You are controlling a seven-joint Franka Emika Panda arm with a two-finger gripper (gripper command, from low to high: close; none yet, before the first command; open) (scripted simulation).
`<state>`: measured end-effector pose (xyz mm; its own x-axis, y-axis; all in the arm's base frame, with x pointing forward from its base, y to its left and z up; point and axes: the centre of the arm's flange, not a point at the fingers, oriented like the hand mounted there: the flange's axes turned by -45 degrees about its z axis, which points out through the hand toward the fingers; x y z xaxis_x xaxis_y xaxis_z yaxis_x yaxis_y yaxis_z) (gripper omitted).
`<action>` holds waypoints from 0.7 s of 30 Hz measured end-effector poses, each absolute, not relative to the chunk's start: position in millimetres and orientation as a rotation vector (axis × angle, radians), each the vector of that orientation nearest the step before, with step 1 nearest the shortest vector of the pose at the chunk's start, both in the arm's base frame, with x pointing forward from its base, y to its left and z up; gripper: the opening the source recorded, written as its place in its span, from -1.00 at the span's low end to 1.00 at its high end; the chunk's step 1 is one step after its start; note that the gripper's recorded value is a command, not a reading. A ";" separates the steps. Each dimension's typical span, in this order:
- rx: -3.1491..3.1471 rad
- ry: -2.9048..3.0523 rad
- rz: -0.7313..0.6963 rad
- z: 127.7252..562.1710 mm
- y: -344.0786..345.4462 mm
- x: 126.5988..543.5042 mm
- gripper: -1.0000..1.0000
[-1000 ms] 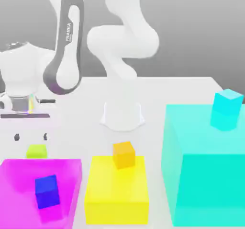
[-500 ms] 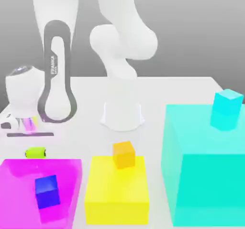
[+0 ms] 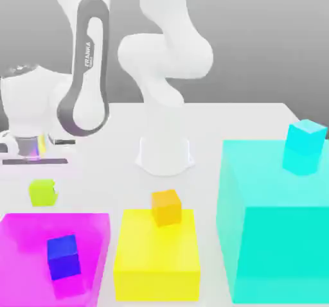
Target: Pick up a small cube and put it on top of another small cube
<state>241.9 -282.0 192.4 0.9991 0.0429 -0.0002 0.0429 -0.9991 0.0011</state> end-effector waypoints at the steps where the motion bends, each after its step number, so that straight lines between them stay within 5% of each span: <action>1: 3.142 0.069 0.001 196.5 -278.6 251.9 -1.00; 18: 3.137 -0.252 0.001 304.3 -179.3 453.3 -1.00; 21: 3.134 -0.283 0.001 277.5 -174.7 461.6 -1.00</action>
<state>461.6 -174.7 277.5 0.9838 -0.1793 0.0003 -0.1793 -0.9838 -0.0053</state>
